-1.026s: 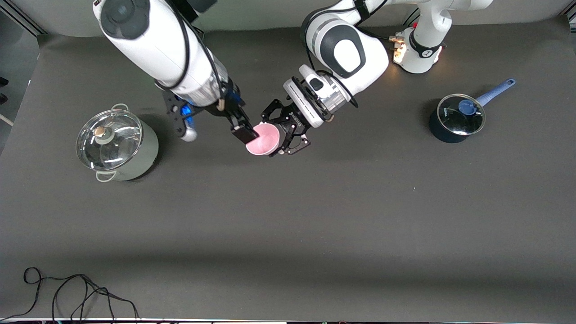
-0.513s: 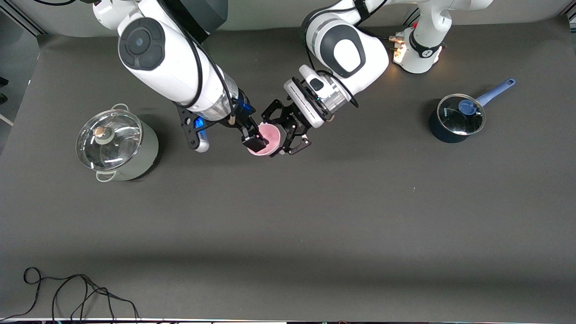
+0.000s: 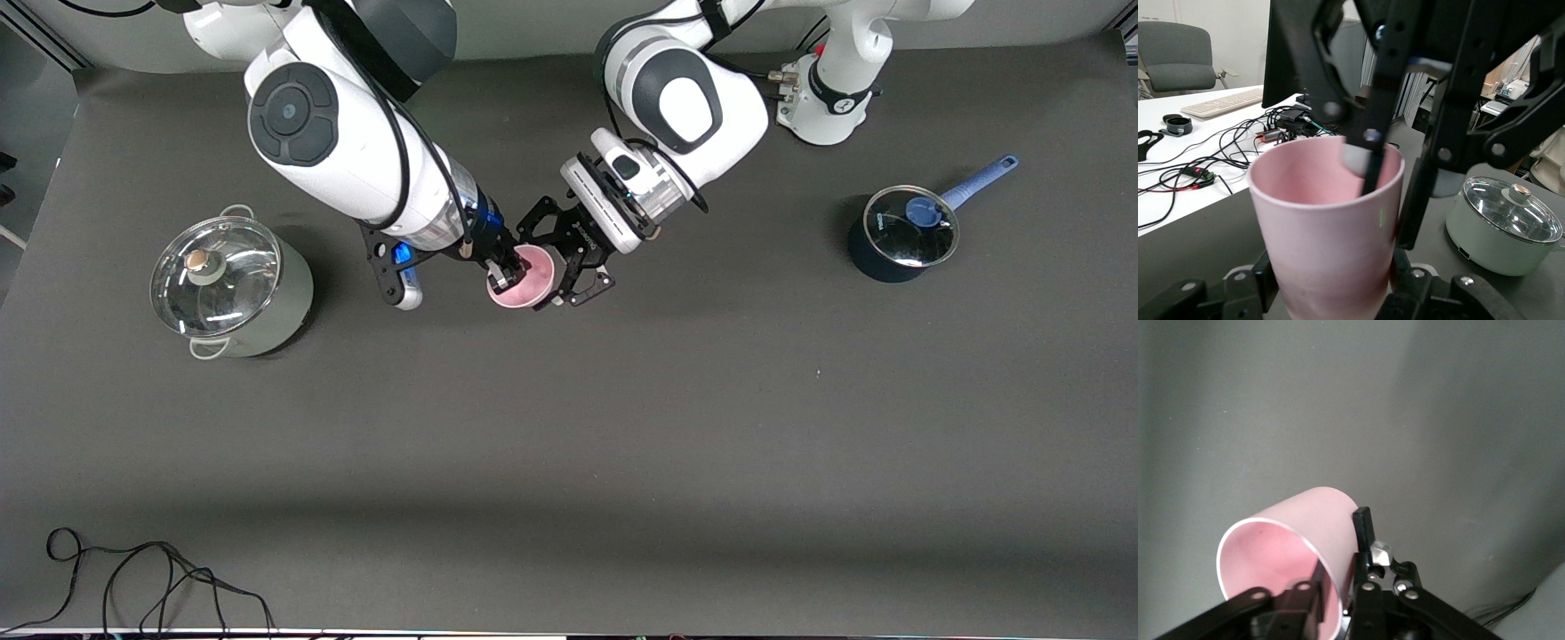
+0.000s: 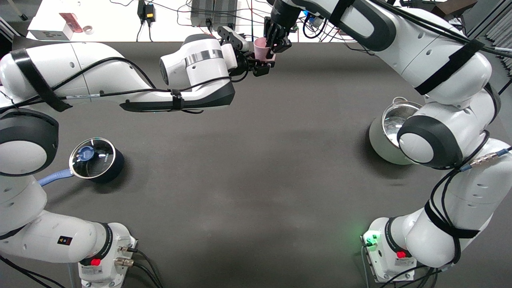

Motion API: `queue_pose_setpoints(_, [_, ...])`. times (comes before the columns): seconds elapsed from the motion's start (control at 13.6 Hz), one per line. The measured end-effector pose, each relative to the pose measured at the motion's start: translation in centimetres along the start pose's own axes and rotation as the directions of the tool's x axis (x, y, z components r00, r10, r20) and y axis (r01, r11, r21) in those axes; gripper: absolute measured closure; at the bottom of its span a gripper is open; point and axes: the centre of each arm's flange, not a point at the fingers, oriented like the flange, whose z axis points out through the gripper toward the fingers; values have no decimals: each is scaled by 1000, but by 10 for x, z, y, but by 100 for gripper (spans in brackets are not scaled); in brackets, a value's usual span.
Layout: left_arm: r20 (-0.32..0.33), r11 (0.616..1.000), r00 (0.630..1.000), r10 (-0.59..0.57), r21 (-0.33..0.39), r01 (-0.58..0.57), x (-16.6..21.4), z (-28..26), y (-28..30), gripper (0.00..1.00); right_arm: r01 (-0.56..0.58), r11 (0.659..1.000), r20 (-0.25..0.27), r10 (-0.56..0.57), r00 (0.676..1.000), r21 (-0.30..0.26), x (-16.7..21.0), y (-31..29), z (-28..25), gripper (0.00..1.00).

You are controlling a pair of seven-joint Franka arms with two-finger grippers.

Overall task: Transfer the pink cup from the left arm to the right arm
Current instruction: 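Open the left gripper while the right gripper pulls the cup away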

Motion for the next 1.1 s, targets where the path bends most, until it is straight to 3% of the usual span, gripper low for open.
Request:
queue_pose_setpoints(0.07, [-2,1000,1000,8,1,-8,1,0,0,34,-1,1000,6,1,1000,-5,1,0,-1,94])
queue_pose_setpoints(0.44, [-4,1000,1000,13,-3,-13,2,1,2,33,19,1000,22,-19,1000,-19,6,1,-3,94])
queue_pose_setpoints(0.51, [-5,1000,1000,8,-2,-8,2,1,2,30,33,999,22,-33,999,-27,8,2,-5,94])
queue_pose_setpoints(0.73, [-3,999,999,-35,0,35,1,1,0,0,94,995,23,-93,995,-19,28,1,-21,94])
queue_pose_setpoints(0.95, [6,997,997,-82,13,82,-5,3,-11,0,178,983,23,-178,984,-31,62,6,-45,94])
queue_pose_setpoints(1.1, [20,993,993,-113,37,113,-16,6,-32,0,280,959,29,-279,960,-52,92,15,-67,94])
